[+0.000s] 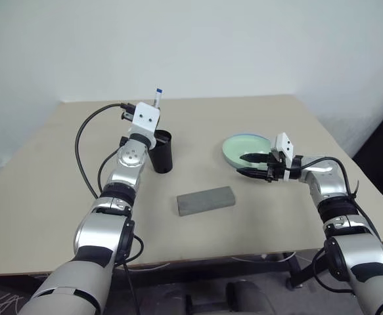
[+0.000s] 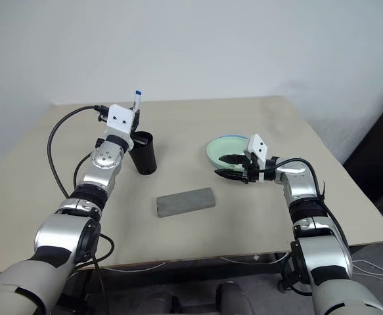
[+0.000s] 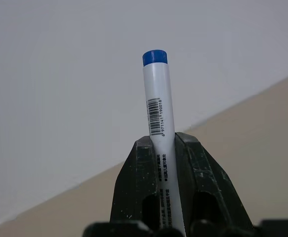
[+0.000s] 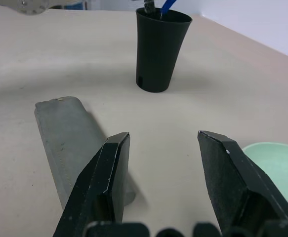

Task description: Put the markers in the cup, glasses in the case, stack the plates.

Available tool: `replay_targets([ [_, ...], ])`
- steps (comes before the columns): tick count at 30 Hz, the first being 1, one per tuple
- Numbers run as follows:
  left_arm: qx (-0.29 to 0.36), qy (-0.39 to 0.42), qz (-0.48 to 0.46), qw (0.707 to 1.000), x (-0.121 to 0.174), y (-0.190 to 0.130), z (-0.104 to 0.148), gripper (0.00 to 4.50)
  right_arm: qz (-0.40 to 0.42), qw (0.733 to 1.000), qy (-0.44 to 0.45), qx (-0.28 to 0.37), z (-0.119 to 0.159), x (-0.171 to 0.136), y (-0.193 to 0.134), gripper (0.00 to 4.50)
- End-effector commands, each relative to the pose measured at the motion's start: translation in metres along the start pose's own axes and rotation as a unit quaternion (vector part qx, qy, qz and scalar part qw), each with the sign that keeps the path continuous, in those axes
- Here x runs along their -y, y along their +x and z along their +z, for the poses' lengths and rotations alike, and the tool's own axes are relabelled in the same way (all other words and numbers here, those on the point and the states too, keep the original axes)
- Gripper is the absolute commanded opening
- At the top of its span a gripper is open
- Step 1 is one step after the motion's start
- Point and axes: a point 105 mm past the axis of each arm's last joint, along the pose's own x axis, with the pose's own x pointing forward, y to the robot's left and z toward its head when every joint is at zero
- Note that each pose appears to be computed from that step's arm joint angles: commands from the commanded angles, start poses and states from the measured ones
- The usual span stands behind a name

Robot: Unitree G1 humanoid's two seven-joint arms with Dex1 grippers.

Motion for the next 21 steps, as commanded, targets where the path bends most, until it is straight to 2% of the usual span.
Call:
replay_targets([
  [1,0.031,0.0,0.01,0.999,-0.004,0.003,0.015,0.1,-0.002,0.999,-0.036,0.03,0.027,0.007,0.0,2.37],
  [3,0.034,-0.01,0.009,0.999,-0.003,0.003,0.015,0.1,-0.001,0.999,-0.036,0.029,0.027,0.007,0.0,2.37],
  [4,0.035,-0.015,0.009,0.999,-0.003,0.002,0.015,0.84,-0.001,0.999,-0.037,0.029,0.027,0.007,0.0,2.37],
  [6,0.038,-0.027,0.006,0.999,-0.001,0.002,0.015,1.38,-0.001,0.999,-0.037,0.029,0.026,0.007,0.001,2.37],
  [13,0.048,-0.05,0.006,0.998,-0.001,0.003,0.021,3.77,0.0,0.999,-0.038,0.027,0.025,0.006,0.001,2.37],
  [21,0.057,-0.054,0.008,0.997,-0.003,0.005,0.026,3.77,0.0,0.999,-0.037,0.027,0.025,0.006,0.002,2.37],
])
